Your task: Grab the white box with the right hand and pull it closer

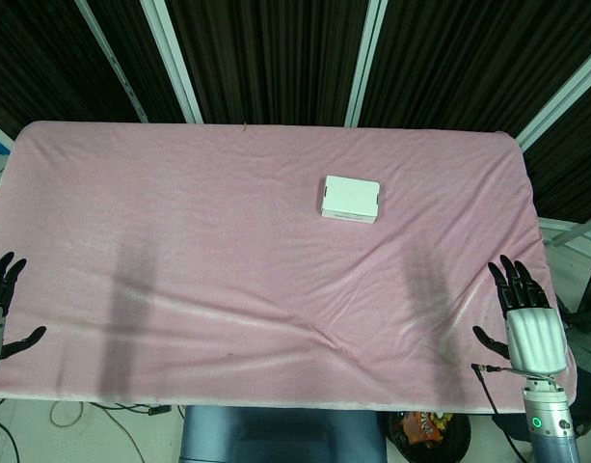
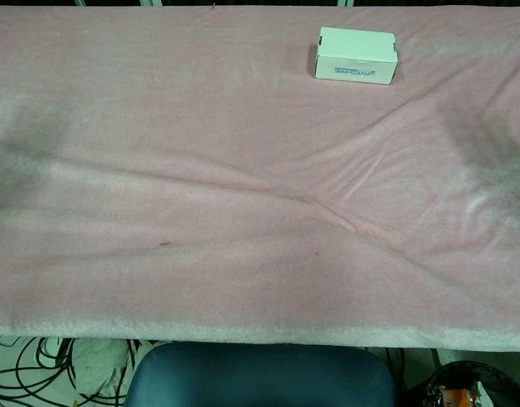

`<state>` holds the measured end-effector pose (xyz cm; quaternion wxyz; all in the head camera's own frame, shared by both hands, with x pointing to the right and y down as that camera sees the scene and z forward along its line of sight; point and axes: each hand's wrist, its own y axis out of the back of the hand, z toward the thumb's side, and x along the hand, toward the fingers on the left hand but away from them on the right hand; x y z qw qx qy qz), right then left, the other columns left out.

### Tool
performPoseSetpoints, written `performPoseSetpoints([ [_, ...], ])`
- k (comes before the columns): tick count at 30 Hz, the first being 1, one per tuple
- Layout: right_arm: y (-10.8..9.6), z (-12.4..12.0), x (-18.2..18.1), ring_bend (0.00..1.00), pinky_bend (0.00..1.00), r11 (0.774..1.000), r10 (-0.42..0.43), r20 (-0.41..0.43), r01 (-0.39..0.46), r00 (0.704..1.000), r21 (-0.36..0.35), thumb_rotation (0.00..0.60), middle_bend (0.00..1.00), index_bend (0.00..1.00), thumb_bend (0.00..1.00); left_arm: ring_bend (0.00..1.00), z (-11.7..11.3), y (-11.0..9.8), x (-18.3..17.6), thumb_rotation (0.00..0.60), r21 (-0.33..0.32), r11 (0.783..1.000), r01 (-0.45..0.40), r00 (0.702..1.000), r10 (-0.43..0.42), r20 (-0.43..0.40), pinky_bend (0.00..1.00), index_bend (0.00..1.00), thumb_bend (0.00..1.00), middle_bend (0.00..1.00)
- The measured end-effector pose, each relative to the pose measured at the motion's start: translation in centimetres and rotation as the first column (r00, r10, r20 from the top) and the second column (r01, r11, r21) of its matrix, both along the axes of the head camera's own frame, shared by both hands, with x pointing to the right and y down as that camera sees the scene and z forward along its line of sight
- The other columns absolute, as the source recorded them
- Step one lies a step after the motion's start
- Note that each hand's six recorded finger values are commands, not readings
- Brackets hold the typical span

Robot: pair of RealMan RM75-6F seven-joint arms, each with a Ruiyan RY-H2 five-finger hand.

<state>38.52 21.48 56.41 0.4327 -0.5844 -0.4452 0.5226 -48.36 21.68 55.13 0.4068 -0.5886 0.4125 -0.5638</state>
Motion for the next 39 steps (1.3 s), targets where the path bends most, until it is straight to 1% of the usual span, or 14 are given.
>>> performPoseSetpoints([
  [11, 0.1, 0.6, -0.3, 0.00, 0.22, 0.999, -0.001, 0.004, 0.001, 1.000, -0.048, 0.600, 0.00, 0.00, 0.10, 0.00, -0.2, 0.1, -0.1, 0.600, 0.002, 1.000, 0.006, 1.000, -0.006, -0.003, 0.00, 0.00, 0.00, 0.00],
  [21, -0.1, 0.4, -1.3, 0.00, 0.22, 0.999, -0.020, 0.010, 0.020, 1.000, -0.041, 0.600, 0.00, 0.00, 0.10, 0.00, -0.3, -0.1, -0.6, 0.600, 0.008, 1.000, 0.030, 1.000, -0.030, -0.001, 0.00, 0.00, 0.00, 0.00],
  [25, -0.4, 0.4, -2.1, 0.00, 0.22, 0.999, -0.025, 0.027, 0.026, 0.999, -0.046, 0.600, 0.00, 0.00, 0.08, 0.00, -0.4, -0.1, -0.9, 0.600, 0.007, 0.999, 0.044, 0.999, -0.044, 0.002, 0.00, 0.00, 0.00, 0.00],
  [28, -0.8, 0.6, -3.3, 0.00, 0.22, 0.997, -0.025, 0.059, 0.029, 0.998, -0.074, 0.600, 0.00, 0.00, 0.05, 0.00, -0.2, -0.1, -1.0, 0.600, -0.003, 0.999, 0.054, 0.999, -0.054, 0.003, 0.00, 0.00, 0.00, 0.00],
  [32, -2.0, 1.6, -5.6, 0.00, 0.22, 0.988, -0.035, 0.104, 0.050, 0.994, -0.144, 0.600, 0.00, 0.00, 0.01, 0.00, 0.0, -0.1, -1.0, 0.600, -0.017, 0.998, 0.060, 0.998, -0.060, 0.002, 0.00, 0.00, 0.00, 0.00],
  [35, -3.7, 3.0, -7.6, 0.00, 0.22, 0.975, -0.058, 0.122, 0.082, 0.991, -0.205, 0.600, 0.00, 0.00, 0.00, 0.00, 0.2, -0.2, -1.1, 0.600, -0.025, 0.998, 0.066, 0.998, -0.066, 0.000, 0.00, 0.00, 0.00, 0.00],
  [39, -6.9, 5.5, -11.0, 0.00, 0.22, 0.952, -0.098, 0.133, 0.132, 0.986, -0.277, 0.600, 0.00, 0.00, 0.00, 0.00, 0.3, -0.2, -1.2, 0.600, -0.035, 0.996, 0.082, 0.997, -0.082, -0.002, 0.00, 0.00, 0.00, 0.00],
])
